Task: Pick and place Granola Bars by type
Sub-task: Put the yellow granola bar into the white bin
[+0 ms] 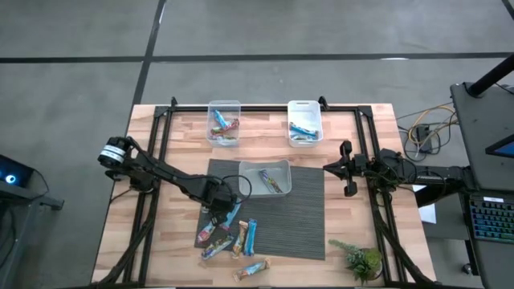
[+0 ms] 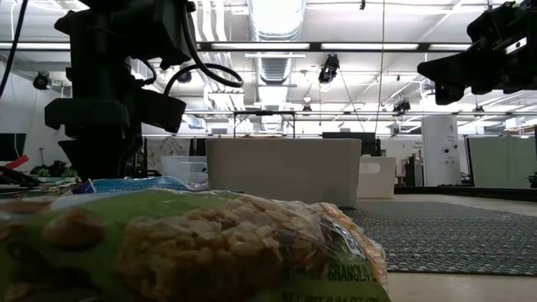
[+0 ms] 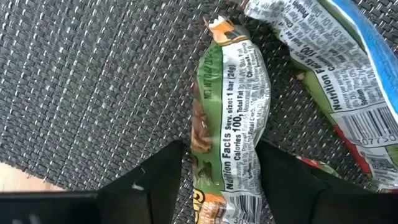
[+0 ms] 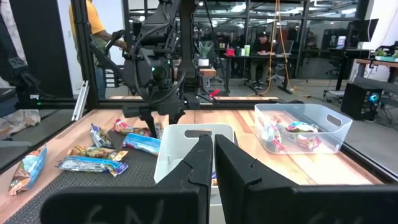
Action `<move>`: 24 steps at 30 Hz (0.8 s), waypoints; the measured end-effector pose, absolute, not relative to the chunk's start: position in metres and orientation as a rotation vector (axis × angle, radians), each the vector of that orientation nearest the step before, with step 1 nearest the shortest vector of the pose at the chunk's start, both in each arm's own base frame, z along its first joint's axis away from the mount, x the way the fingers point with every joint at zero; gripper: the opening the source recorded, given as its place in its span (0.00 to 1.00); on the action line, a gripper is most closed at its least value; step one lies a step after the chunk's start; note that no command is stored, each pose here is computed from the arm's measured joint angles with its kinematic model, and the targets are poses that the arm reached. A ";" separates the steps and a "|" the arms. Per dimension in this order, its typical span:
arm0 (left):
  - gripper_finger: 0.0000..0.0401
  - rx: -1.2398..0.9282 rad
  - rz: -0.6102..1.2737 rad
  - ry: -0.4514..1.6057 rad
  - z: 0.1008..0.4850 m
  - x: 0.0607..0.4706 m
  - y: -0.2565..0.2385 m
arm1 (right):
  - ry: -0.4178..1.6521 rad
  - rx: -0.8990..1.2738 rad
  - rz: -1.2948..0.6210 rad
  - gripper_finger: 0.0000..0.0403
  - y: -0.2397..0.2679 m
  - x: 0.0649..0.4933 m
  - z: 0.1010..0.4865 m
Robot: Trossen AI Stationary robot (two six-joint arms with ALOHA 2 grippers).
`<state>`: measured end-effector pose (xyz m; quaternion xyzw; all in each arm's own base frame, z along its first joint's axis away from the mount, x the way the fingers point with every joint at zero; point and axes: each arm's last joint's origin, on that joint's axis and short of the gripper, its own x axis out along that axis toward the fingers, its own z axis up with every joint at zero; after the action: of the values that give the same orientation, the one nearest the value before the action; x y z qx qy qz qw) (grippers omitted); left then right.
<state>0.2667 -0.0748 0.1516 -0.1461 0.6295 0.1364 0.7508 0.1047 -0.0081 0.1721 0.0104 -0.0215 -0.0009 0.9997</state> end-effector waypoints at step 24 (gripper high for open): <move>0.24 -0.345 0.285 1.391 0.151 0.266 -0.074 | -0.043 0.021 -0.001 0.02 -0.008 0.105 0.172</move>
<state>0.2662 -0.0742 0.1512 -0.1574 0.6354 0.1304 0.7447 0.1047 -0.0080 0.1721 0.0104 -0.0215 -0.0007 0.9997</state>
